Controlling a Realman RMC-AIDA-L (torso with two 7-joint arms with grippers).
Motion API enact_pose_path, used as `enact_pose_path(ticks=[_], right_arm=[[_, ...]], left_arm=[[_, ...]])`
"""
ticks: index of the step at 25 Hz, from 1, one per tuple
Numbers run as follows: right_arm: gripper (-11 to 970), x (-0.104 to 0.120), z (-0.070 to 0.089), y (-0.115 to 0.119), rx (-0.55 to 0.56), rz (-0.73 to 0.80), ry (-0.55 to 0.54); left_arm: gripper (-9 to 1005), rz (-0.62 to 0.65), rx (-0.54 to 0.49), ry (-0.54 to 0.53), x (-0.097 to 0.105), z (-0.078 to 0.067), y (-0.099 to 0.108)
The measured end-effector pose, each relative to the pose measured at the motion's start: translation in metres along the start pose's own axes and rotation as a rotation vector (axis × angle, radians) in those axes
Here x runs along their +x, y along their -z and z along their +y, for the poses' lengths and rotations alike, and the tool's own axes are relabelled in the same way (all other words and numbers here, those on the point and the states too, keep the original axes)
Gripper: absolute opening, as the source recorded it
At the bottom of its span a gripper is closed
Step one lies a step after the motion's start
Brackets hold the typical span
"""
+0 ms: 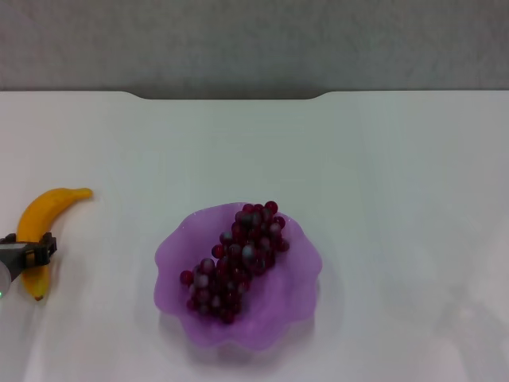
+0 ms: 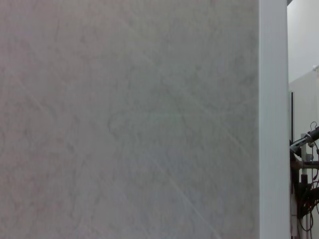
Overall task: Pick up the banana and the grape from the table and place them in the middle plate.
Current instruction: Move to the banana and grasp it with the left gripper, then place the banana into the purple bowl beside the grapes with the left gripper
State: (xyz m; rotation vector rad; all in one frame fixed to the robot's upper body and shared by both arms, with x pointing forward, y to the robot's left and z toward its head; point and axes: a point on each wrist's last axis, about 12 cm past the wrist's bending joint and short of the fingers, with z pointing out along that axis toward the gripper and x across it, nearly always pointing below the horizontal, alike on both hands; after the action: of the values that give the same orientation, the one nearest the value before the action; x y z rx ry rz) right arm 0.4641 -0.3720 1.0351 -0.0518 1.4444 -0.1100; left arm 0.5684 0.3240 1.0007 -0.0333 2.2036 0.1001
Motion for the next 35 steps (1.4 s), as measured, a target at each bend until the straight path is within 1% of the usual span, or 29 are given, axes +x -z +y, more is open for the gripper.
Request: enact_pose_path(ticks=[2,9,16,18,22,27,28,29,30,33,35], right_arm=[[0,0.0,0.0,0.0,0.001,-0.001,0.0],[0,0.0,0.0,0.001,0.0,0.001,0.0],[0,0.0,0.0,0.0,-0.003,0.001,0.0],[0,0.0,0.0,0.0,-0.004,0.002,0.0],[0,0.0,0.0,-0.001,-0.006,0.001,0.002],[0,0.001,0.001,-0.002,-0.01,0.007,0.001],[0,0.001,0.002,-0.003,-0.015,0.008,0.002],[0,0.001,0.002,-0.003,-0.015,0.008,0.002],[0,0.001,0.003,-0.003,-0.017,0.009,0.002],[0,0.001,0.003,-0.003,-0.02,0.01,0.002],[0,0.001,0.003,-0.004,-0.022,0.01,0.003]], left_arm=[[601,0.0,0.0,0.0,0.0,0.0,0.0],[508,-0.005,0.002,-0.001,-0.002,0.0,0.0],[488,-0.009,0.003,-0.014,-0.004,-0.001,0.0],[493,-0.019,0.006,-0.011,-0.007,-0.002,0.0],[504,-0.057,0.023,-0.004,-0.022,-0.005,0.0],[517,-0.113,0.056,-0.025,-0.04,-0.014,0.005],[519,-0.115,0.079,-0.031,-0.047,-0.019,0.007],[522,-0.115,0.079,-0.031,-0.047,-0.019,0.007],[525,-0.117,0.097,-0.031,-0.052,-0.023,0.01],[532,-0.098,0.163,-0.046,-0.065,-0.035,0.023],[538,-0.098,0.215,-0.074,-0.072,-0.045,0.036]])
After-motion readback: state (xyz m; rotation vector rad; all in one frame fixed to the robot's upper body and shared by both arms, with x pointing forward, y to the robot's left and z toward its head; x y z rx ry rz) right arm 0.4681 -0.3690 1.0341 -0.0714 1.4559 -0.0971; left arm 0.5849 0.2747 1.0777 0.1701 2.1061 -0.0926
